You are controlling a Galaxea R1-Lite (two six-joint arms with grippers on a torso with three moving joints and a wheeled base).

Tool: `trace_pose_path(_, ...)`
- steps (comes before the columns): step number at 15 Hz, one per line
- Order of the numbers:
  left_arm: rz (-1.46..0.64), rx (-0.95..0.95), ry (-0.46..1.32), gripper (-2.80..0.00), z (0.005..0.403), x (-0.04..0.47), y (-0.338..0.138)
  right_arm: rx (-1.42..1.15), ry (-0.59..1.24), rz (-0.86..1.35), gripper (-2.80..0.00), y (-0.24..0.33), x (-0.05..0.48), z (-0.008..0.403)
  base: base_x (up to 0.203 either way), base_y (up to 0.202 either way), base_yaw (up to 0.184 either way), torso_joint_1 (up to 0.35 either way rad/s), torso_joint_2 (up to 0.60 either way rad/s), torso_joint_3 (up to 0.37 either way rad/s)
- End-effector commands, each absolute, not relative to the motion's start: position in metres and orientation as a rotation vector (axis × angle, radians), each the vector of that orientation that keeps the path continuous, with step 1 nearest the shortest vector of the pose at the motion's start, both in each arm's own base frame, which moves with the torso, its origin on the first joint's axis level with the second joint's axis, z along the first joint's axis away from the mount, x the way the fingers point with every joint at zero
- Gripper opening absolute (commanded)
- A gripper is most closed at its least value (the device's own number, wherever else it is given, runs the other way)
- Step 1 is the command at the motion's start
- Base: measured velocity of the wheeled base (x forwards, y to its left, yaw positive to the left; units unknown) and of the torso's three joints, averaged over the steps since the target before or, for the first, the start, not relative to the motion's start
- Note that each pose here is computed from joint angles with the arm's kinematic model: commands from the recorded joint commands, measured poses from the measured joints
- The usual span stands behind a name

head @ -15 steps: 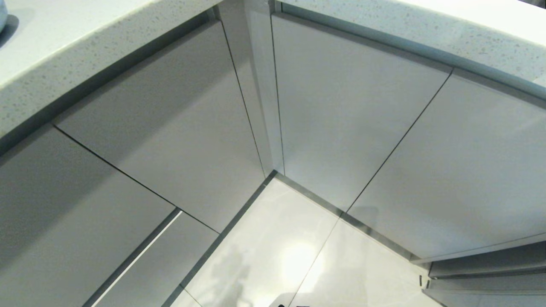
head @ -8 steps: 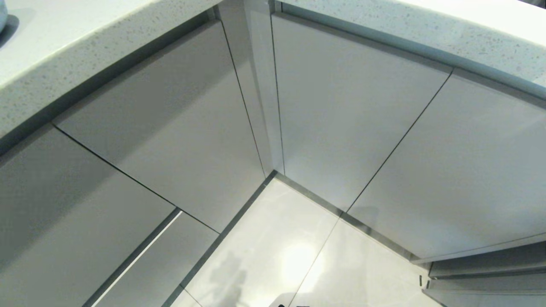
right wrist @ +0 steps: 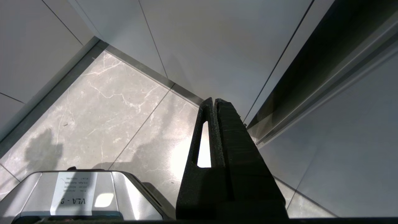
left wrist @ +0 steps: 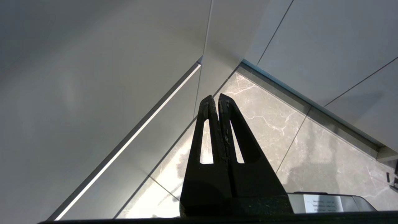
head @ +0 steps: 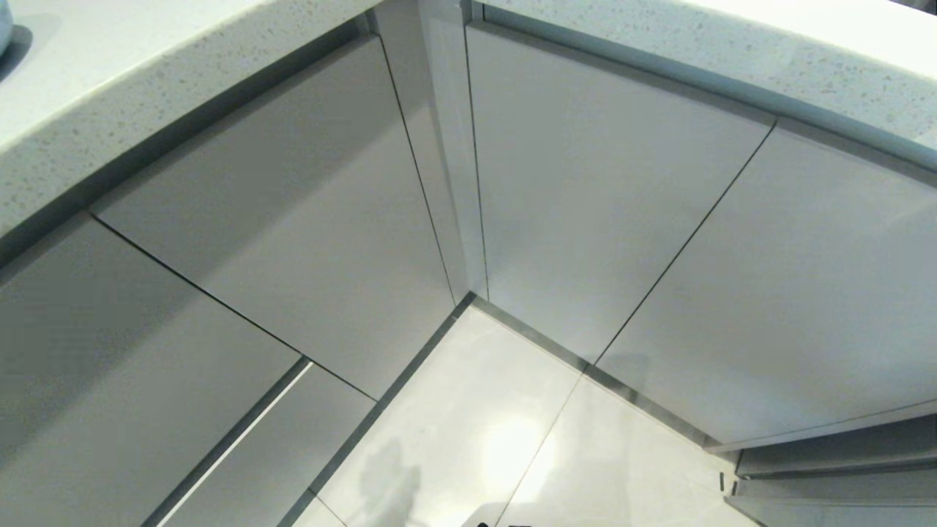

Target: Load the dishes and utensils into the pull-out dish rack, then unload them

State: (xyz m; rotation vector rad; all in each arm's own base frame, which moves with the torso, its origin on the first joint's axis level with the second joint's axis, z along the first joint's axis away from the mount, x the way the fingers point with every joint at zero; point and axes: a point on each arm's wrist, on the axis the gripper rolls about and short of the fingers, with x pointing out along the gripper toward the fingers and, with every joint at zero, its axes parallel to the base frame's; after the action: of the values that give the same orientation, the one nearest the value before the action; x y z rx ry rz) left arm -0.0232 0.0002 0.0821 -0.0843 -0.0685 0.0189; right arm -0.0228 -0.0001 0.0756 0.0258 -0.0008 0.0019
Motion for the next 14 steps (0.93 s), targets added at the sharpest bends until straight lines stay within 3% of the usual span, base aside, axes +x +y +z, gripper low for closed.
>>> trace_pose_path(1, 0.021, -0.085, -0.042, -2.8, 0.0754, -0.0211, 0.0003, 0.026, 0.0, 0.002, -2.8, -0.0002, -0.0227, 0.0752, 0.0, 0.0, 0.0, 0.0, 0.0, 0.0)
trace_pose_path(9, 0.02, -0.085, -0.042, -2.8, 0.0754, -0.0211, 0.0003, 0.026, -0.001, 0.002, -2.8, -0.0002, -0.0228, 0.0755, 0.0, 0.0, 0.0, 0.0, 0.0, 0.0)
trace_pose_path(14, 0.02, -0.085, -0.042, -2.8, 0.0754, -0.0211, 0.0002, 0.026, 0.001, 0.002, -2.8, -0.0002, -0.0227, 0.0751, 0.0, 0.0, 0.0, 0.003, 0.0, 0.155)
